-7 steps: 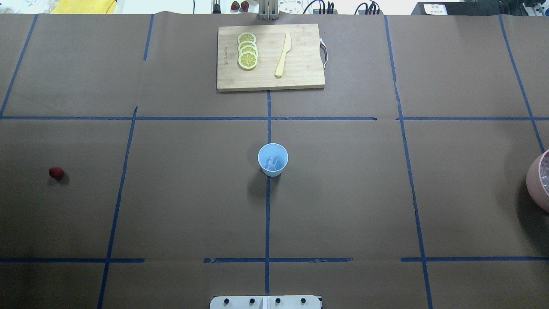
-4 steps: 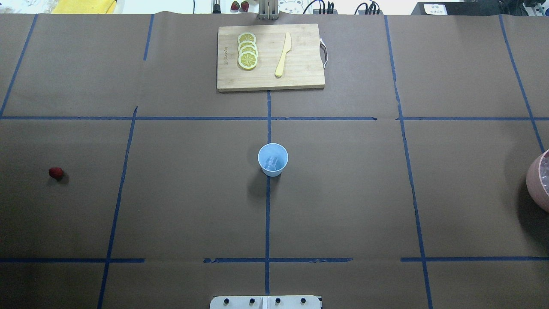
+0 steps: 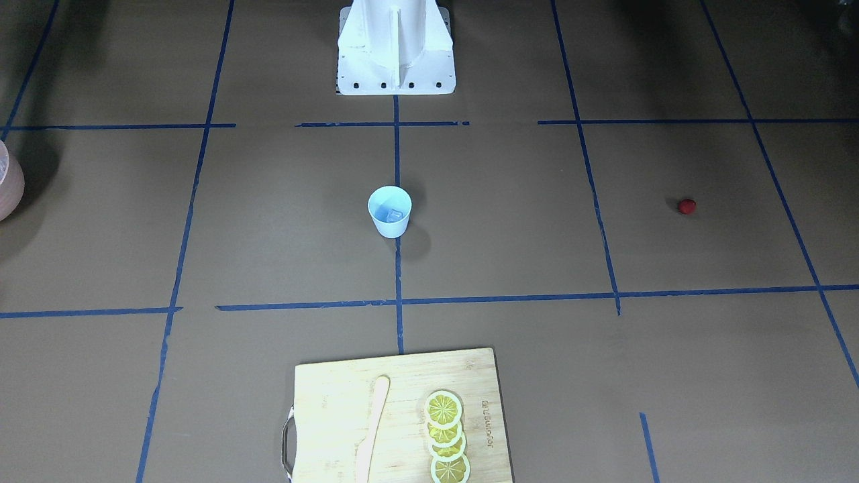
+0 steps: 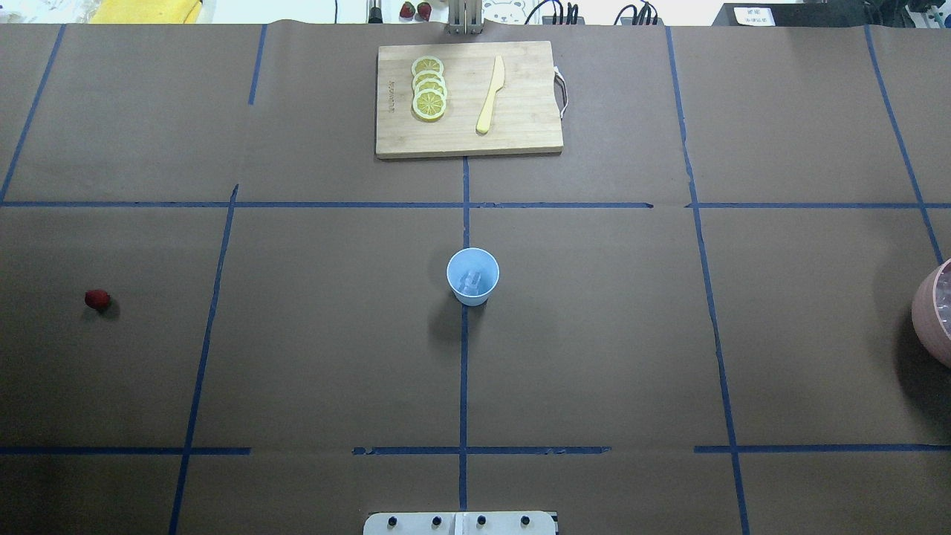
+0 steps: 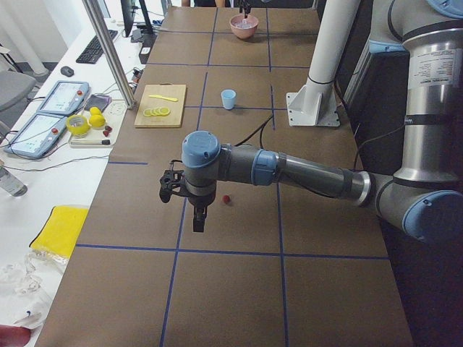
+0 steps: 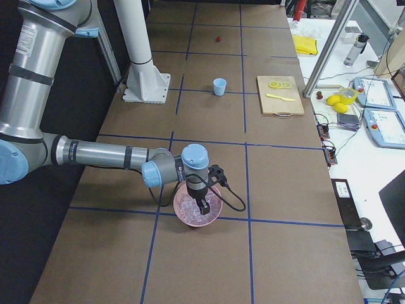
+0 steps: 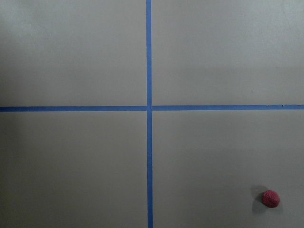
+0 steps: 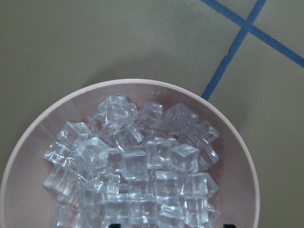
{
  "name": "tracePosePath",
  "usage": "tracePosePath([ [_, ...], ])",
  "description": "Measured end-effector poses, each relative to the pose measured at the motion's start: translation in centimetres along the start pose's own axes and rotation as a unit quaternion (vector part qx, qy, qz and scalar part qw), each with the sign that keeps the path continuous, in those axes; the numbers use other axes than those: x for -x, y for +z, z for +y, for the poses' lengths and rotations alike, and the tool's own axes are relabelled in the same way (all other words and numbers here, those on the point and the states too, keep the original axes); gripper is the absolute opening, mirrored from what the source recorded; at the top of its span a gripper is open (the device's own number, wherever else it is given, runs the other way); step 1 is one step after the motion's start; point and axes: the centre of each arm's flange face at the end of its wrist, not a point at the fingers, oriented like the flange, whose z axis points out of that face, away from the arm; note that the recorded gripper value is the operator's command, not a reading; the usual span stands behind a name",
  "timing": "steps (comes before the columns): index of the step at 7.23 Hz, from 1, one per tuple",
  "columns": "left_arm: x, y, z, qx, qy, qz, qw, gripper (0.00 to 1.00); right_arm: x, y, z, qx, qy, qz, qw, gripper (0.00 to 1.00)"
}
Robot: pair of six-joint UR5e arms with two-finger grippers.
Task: Put ice and strawberries in cup
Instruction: 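Lower the right gripper into the pink bowl and grasp an ice cube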
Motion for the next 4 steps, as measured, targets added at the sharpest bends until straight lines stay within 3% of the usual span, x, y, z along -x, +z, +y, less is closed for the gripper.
tracePosePath([
  [4, -0.1, 0.1, 0.1, 0.001, 0.000, 0.008, 1.0000, 1.00, 0.0, 1.5, 0.4, 0.017, -0.005, -0.004, 0.9998, 0.64],
])
